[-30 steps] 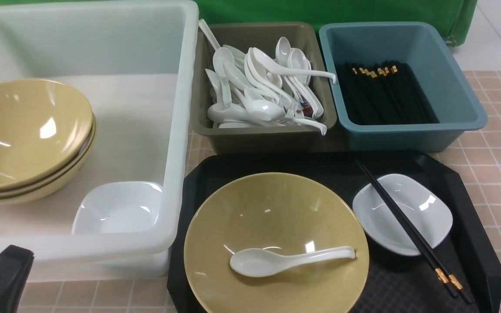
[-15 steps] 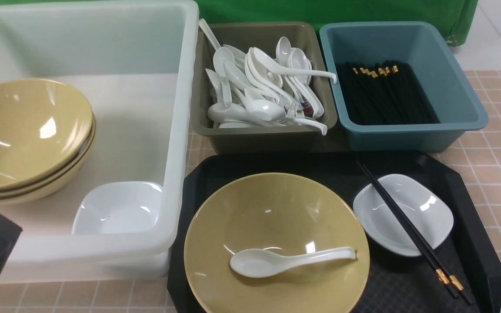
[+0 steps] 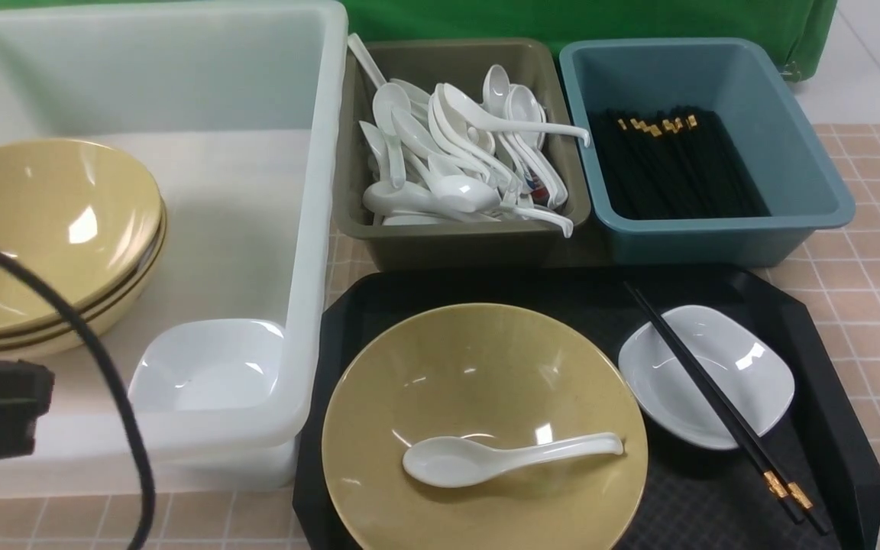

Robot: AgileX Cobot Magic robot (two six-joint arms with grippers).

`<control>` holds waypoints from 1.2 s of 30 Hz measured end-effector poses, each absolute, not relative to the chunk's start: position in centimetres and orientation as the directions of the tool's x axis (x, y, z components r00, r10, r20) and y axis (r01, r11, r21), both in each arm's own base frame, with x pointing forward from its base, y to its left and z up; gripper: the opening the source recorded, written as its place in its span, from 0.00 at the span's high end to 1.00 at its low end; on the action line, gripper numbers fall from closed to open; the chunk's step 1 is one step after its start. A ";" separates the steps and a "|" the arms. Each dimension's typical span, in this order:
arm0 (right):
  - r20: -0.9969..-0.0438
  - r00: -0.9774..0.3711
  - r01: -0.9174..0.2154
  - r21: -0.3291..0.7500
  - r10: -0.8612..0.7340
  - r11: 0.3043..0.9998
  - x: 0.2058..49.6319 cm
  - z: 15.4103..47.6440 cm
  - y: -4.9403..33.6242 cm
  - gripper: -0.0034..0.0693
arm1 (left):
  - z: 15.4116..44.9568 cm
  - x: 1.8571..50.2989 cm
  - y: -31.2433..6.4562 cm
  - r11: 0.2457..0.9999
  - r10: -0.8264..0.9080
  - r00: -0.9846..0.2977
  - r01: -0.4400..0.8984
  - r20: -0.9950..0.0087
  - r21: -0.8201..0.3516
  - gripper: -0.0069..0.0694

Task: On brown table put chopsticks spoon bowls plates into blue grey white boxes.
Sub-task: 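Move the grippers toward the tableware on the black tray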

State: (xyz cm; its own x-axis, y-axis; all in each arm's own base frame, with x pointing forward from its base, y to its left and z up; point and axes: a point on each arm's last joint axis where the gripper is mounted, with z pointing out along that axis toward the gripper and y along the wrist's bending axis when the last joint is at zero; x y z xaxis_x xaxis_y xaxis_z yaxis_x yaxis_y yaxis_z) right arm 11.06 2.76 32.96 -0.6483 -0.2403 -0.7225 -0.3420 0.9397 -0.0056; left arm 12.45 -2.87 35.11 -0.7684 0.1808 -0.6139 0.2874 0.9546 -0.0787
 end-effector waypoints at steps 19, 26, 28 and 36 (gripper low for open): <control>-0.302 -0.813 -0.519 -0.011 -0.497 0.855 27.0 27.4 10.1 0.71 | 33.6 20.6 -15.2 0.714 0.629 -0.662 0.699 -0.409 -0.034 0.91; -0.217 -0.859 -0.476 0.005 -0.464 0.879 30.3 22.3 11.1 0.31 | 32.6 21.4 -15.4 0.712 0.652 -0.663 0.702 -0.368 -0.002 0.91; -0.200 -0.861 -0.478 0.001 -0.468 0.878 30.5 21.7 11.1 0.28 | 32.6 21.5 -15.4 0.711 0.654 -0.660 0.703 -0.368 0.003 0.91; -0.145 -0.873 -0.472 0.003 -0.466 0.882 31.2 19.4 11.3 0.34 | 32.7 21.7 -15.4 0.710 0.655 -0.648 0.704 -0.389 0.022 0.91</control>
